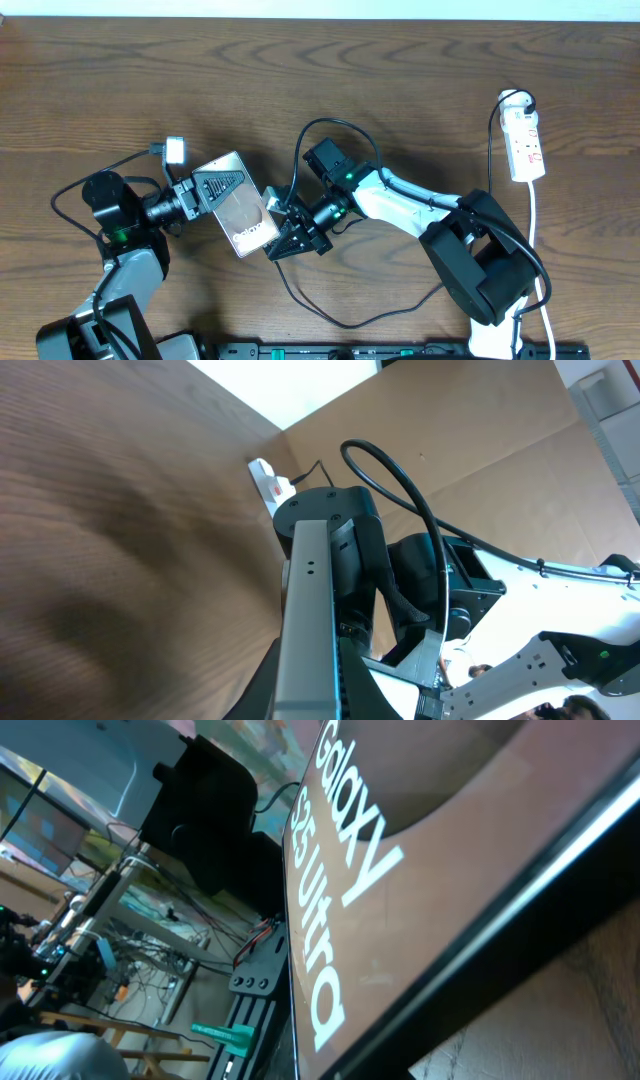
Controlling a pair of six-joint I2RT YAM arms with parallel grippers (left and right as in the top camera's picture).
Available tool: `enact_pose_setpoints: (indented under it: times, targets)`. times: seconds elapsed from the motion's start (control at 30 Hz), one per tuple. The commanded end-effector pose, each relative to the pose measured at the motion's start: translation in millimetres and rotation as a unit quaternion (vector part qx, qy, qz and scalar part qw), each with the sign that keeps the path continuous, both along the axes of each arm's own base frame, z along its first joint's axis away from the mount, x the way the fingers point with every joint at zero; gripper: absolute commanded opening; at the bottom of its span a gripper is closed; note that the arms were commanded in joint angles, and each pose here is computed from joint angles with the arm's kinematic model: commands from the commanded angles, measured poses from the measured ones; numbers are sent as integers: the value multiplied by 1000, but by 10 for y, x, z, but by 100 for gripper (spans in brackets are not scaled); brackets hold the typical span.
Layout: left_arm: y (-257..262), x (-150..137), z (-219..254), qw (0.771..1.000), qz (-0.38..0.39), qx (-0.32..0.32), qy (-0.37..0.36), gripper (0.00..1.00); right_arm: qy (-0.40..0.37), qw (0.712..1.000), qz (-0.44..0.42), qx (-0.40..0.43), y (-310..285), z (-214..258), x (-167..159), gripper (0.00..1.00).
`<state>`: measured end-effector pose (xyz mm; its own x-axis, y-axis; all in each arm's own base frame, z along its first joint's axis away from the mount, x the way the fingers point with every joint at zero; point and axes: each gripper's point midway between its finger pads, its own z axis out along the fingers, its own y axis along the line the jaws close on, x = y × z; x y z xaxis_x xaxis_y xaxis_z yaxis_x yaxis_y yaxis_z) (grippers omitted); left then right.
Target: Plug charger to phone and switch on socket
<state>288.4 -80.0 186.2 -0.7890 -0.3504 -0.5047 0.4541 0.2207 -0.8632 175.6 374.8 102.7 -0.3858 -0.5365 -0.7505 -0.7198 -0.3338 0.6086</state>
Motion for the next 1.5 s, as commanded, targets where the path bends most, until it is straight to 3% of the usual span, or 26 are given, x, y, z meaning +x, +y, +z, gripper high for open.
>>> enact_pose_setpoints:
  times: [0.0, 1.17, 1.47]
  targets:
    - [-2, 51, 42, 999, 10, 18, -37, 8, 19, 999, 13, 27, 37, 112, -39, 1]
    - [43, 130, 64, 998, 35, 27, -51, 7, 24, 999, 12, 24, 33, 111, -40, 1]
    - [47, 136, 65, 999, 38, 7, -10, 7, 13, 1000, 7, 12, 36, 56, -20, 1]
